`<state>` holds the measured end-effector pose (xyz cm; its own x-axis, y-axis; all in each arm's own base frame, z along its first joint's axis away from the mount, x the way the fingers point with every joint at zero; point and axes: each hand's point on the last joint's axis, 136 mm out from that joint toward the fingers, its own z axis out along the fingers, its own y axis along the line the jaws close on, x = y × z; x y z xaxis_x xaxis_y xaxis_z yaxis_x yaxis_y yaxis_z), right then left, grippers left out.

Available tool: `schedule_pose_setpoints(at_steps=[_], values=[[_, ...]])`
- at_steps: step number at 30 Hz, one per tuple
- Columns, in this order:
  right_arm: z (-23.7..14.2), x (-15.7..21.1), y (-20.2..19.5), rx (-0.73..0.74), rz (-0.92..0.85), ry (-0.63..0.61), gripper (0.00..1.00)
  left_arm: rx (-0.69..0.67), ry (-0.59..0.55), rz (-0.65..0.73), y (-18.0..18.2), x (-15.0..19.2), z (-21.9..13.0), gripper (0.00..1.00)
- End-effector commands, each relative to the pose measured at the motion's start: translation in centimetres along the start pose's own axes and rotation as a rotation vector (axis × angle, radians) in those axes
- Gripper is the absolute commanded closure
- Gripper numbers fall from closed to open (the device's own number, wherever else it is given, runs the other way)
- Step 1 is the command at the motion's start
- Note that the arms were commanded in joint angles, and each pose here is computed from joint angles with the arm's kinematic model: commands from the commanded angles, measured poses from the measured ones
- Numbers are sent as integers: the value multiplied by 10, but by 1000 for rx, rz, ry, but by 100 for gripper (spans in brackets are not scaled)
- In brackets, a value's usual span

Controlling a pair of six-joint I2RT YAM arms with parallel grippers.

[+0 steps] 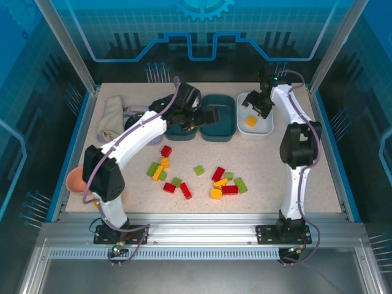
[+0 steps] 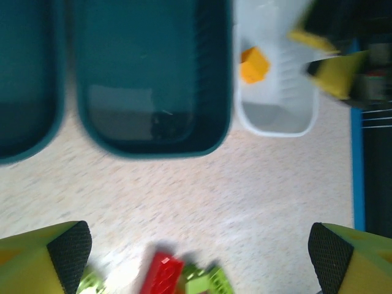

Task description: Sort the legos into containers by color

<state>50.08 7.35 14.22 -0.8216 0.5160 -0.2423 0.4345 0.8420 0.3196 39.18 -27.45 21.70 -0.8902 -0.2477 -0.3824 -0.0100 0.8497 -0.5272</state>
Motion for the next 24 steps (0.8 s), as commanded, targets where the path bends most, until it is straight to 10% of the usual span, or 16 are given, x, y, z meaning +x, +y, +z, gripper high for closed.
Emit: schedule_pose_setpoints(at_steps=[1,11,24], values=[[-74,34,64,-181,-219,-137,30,-197,16,21,62,16,-30,5],[-113,269,110,-682,-768,-172,19,-397,184,142,168,61,-19,11],[-91,332,71,-642,-868,-91,18,-442,289,201,212,43,30,24]])
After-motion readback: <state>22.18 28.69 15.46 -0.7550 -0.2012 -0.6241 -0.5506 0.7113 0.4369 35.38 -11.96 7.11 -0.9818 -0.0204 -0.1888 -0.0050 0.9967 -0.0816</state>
